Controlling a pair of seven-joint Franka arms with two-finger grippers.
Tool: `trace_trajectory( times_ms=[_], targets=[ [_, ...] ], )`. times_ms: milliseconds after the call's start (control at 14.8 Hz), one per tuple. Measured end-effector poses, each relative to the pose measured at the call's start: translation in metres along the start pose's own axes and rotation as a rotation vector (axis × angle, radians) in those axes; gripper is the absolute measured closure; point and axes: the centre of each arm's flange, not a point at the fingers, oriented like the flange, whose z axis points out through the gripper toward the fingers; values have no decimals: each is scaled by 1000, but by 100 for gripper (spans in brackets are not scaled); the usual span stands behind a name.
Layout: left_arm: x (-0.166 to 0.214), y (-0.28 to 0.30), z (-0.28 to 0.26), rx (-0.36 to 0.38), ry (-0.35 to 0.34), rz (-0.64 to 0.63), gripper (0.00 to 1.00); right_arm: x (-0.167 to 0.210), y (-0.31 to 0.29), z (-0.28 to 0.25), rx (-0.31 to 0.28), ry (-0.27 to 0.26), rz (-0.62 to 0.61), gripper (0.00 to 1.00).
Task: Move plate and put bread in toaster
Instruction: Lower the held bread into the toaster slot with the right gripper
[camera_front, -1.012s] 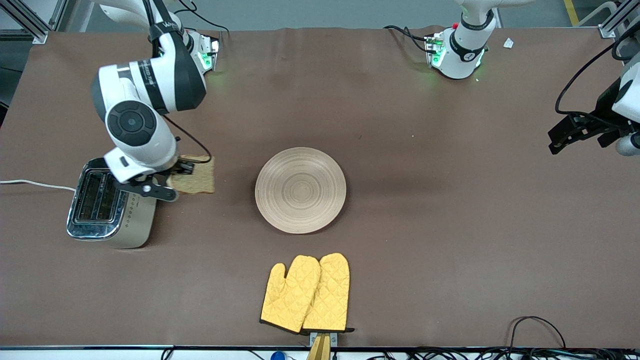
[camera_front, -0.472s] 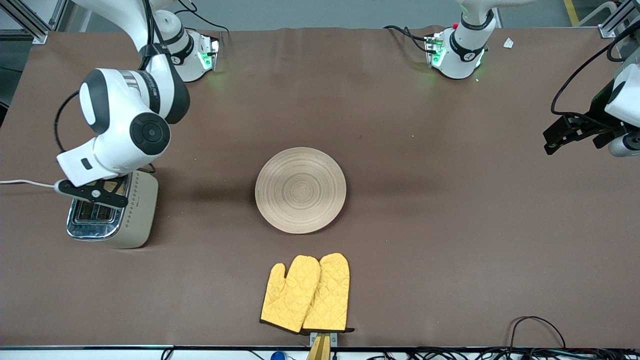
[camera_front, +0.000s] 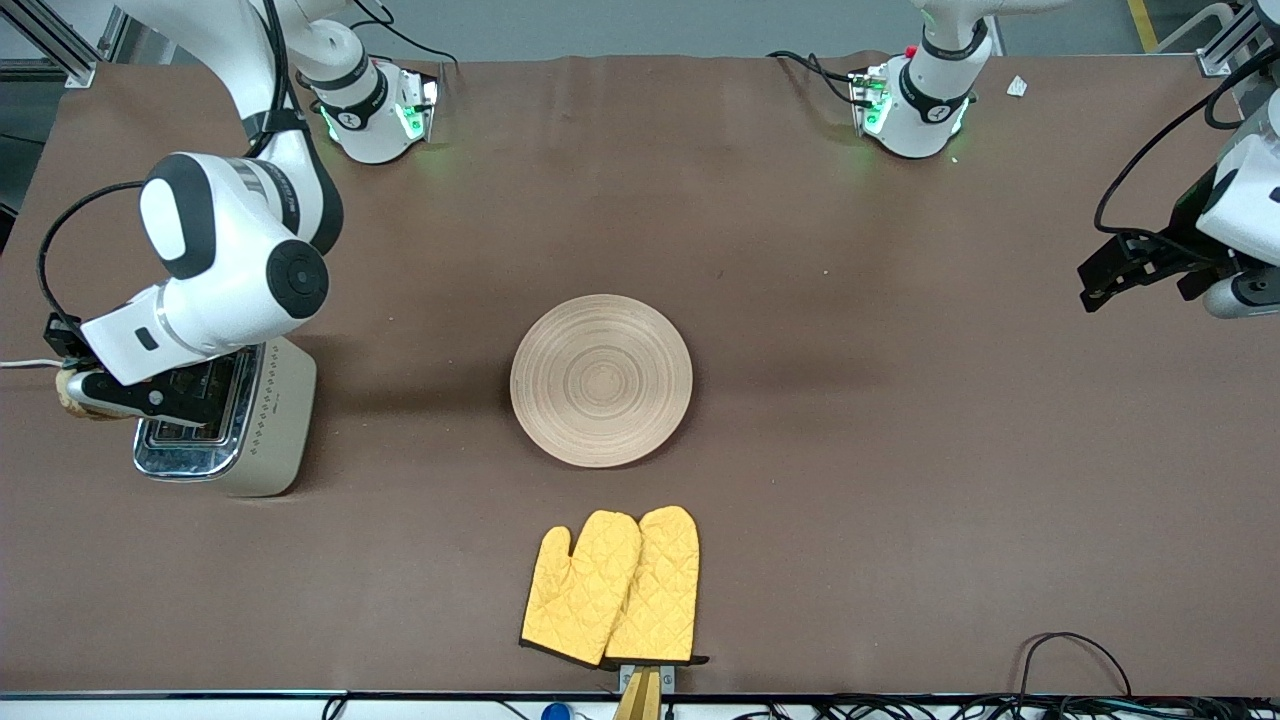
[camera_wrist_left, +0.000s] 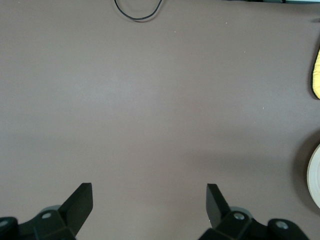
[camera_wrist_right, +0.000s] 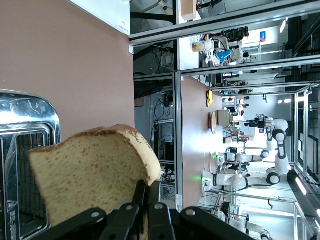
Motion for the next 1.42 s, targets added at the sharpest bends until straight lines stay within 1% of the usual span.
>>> trace_trajectory(
  times_ms=[135, 337, 472, 810, 1214, 1417],
  targets=[
    [0, 3, 1, 0, -1, 5, 0, -5, -10, 6, -1, -4, 55, 95],
    [0, 4, 1, -1, 0, 6, 0, -7, -15, 6, 2, -6, 82, 95],
    [0, 4, 1, -1, 0, 6, 0, -8, -19, 3, 18, -11, 88, 95],
    [0, 4, 0, -1, 0, 6, 0, -10, -25, -5, 51, -17, 174, 95],
    [1, -1, -1, -1, 4, -2, 0, -10, -31, -6, 62, -25, 182, 95],
    [2, -5, -4, -2, 10, -9, 0, -11, -43, -4, 81, -49, 184, 95]
  ],
)
